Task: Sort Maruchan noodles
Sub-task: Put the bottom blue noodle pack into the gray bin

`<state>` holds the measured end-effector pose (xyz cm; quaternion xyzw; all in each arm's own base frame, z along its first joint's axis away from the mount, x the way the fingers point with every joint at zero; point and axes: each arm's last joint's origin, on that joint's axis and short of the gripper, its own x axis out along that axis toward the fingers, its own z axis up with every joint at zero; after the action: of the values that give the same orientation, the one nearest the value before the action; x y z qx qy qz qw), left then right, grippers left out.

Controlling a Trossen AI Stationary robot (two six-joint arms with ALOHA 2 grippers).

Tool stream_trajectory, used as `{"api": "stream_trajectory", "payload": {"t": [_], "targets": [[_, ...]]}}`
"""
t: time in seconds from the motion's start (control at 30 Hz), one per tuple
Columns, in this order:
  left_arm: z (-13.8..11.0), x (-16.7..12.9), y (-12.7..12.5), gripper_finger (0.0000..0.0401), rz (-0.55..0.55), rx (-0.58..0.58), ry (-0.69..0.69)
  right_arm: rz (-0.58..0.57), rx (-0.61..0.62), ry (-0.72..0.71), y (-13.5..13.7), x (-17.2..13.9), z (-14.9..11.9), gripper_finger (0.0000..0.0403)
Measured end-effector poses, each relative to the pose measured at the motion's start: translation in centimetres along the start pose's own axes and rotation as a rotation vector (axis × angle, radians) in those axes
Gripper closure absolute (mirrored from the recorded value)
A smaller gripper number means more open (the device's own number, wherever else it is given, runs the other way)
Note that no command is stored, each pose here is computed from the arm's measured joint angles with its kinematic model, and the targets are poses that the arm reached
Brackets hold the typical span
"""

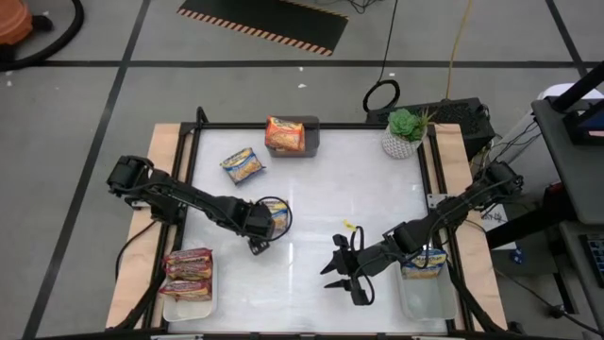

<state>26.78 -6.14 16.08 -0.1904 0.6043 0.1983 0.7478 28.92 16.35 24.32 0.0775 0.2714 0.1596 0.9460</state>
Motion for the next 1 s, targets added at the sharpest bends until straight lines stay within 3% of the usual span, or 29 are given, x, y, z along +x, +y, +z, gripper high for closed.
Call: {"api": "stream_trajectory", "payload": {"t": [0.43, 0.77, 1.0], "targets": [[0.28, 0.04, 0.29, 0.0315, 0.0, 0.081, 0.002, -0.005, -0.029, -0.001, -0.04, 0.0, 0.01, 0.0239], [0.77, 0.09, 0.82, 0.0391, 0.061, 0.148, -0.044, -0.005, -0.034, -0.001, -0.04, 0.0, 0.01, 0.0239], [0.82, 0.07, 0.87, 0.0397, 0.094, 0.214, -0.067, -0.011, 0.006, -0.003, -0.29, 0.03, 0.1, 0.0239]]}}
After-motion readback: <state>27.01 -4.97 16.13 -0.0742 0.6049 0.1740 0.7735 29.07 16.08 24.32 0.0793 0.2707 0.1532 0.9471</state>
